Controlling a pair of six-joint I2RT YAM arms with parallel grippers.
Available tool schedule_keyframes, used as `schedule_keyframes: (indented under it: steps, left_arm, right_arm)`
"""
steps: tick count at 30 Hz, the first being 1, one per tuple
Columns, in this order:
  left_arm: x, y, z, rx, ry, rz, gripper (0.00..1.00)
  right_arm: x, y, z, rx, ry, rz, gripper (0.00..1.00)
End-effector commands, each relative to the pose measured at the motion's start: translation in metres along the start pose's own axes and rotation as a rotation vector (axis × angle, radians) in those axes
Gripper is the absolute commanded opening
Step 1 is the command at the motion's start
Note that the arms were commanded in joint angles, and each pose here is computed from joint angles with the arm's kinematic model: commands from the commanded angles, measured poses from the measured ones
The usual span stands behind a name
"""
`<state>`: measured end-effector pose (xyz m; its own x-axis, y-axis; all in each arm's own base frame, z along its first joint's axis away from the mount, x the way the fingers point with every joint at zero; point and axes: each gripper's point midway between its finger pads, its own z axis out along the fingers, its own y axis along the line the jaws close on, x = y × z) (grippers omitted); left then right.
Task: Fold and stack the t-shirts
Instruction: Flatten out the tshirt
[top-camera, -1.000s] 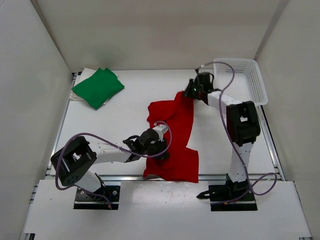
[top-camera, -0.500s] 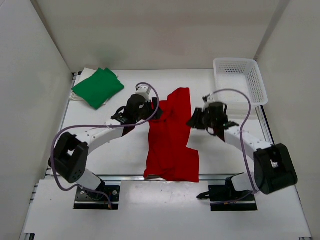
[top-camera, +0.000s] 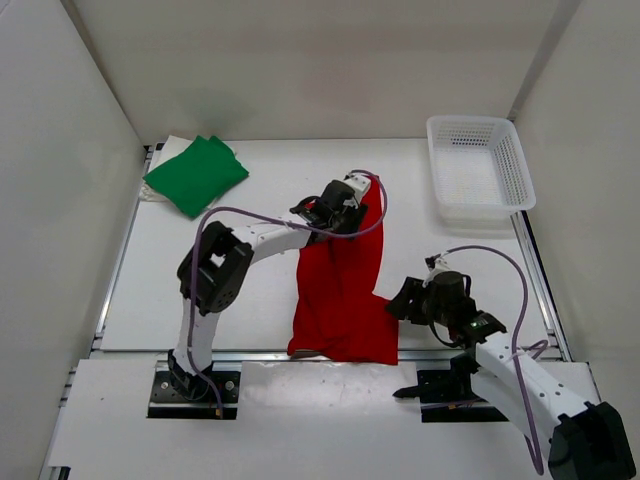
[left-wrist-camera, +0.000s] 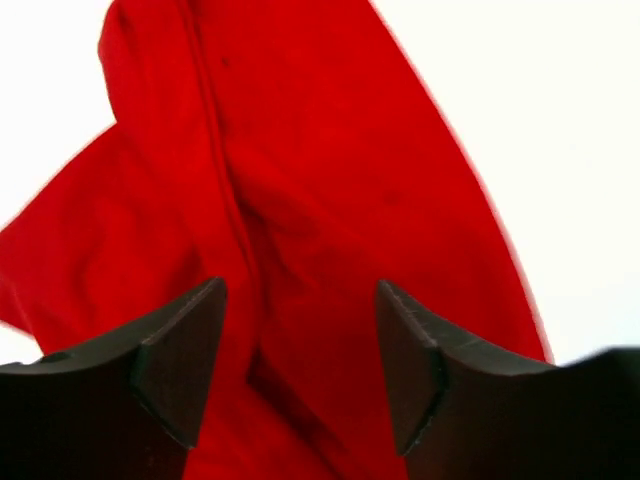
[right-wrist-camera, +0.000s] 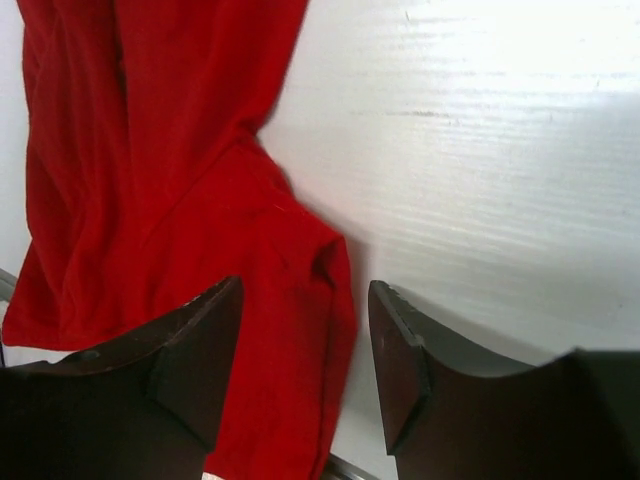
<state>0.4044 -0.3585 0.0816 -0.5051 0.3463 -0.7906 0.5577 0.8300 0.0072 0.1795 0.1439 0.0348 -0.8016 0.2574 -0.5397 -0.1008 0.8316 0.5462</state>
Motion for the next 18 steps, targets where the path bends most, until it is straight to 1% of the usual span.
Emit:
schedule_keyframes:
  steps: [1,2,3,4,5,6,7,8,9,10,11,12,13,15,16,17,18]
  left_arm:
    - [0.002,0.04,0.011,-0.114,0.06,-0.013,0.65]
    - [-0.007,0.043,0.013,-0.121,0.047,-0.026,0.61]
    - [-0.001,0.044,0.021,-0.115,0.071,-0.022,0.59]
    - [0.009,0.044,0.028,-0.107,0.1,-0.023,0.55]
    - [0.008,0.045,0.034,-0.106,0.111,-0.014,0.44]
    - [0.005,0.049,0.036,-0.138,0.114,-0.012,0.28]
    - [0.0,0.057,0.036,-0.173,0.111,-0.023,0.22]
    - [-0.004,0.056,0.035,-0.165,0.103,-0.029,0.14]
    - [-0.004,0.055,0.034,-0.156,0.097,-0.03,0.1]
    - [-0.009,0.057,0.027,-0.141,0.076,-0.062,0.06]
    - [-0.027,0.055,0.018,-0.111,0.02,-0.088,0.01]
    - [-0.036,0.061,0.006,-0.103,-0.014,-0.117,0.0]
    - [-0.031,0.065,0.0,-0.102,-0.013,-0.141,0.0]
    - [-0.053,0.078,-0.026,-0.076,-0.085,-0.197,0.0]
    - [-0.049,0.082,-0.029,-0.072,-0.089,-0.23,0.0]
    - [-0.064,0.094,-0.044,-0.058,-0.129,-0.283,0.0]
    - [-0.067,0.099,-0.054,-0.038,-0.144,-0.308,0.0]
  right_arm:
    - [0.015,0.0,0.002,-0.017,0.045,0.044,0.51]
    - [0.018,0.001,0.003,-0.02,0.055,0.032,0.52]
    - [0.019,0.001,0.005,-0.018,0.064,0.024,0.52]
    - [0.015,0.006,0.006,-0.032,0.054,0.008,0.51]
    - [0.022,0.003,0.009,-0.022,0.084,0.01,0.49]
    - [0.02,0.007,0.011,-0.032,0.094,0.0,0.4]
    - [0.015,0.008,0.015,-0.042,0.087,0.0,0.35]
    - [0.005,0.01,0.017,-0.051,0.059,0.01,0.21]
    - [0.008,0.009,0.02,-0.054,0.079,0.007,0.1]
    - [-0.001,0.007,0.022,-0.044,0.071,0.018,0.02]
    - [-0.023,0.012,0.025,-0.05,0.011,-0.004,0.0]
    - [-0.043,0.017,0.026,-0.053,-0.019,-0.01,0.0]
    - [-0.053,0.019,0.027,-0.056,-0.025,-0.024,0.0]
    - [-0.11,0.039,0.022,-0.056,-0.142,-0.086,0.0]
    - [-0.124,0.042,0.024,-0.045,-0.156,-0.101,0.0]
    - [-0.156,0.052,0.016,-0.042,-0.211,-0.117,0.0]
    - [-0.186,0.062,0.01,-0.054,-0.263,-0.133,0.0]
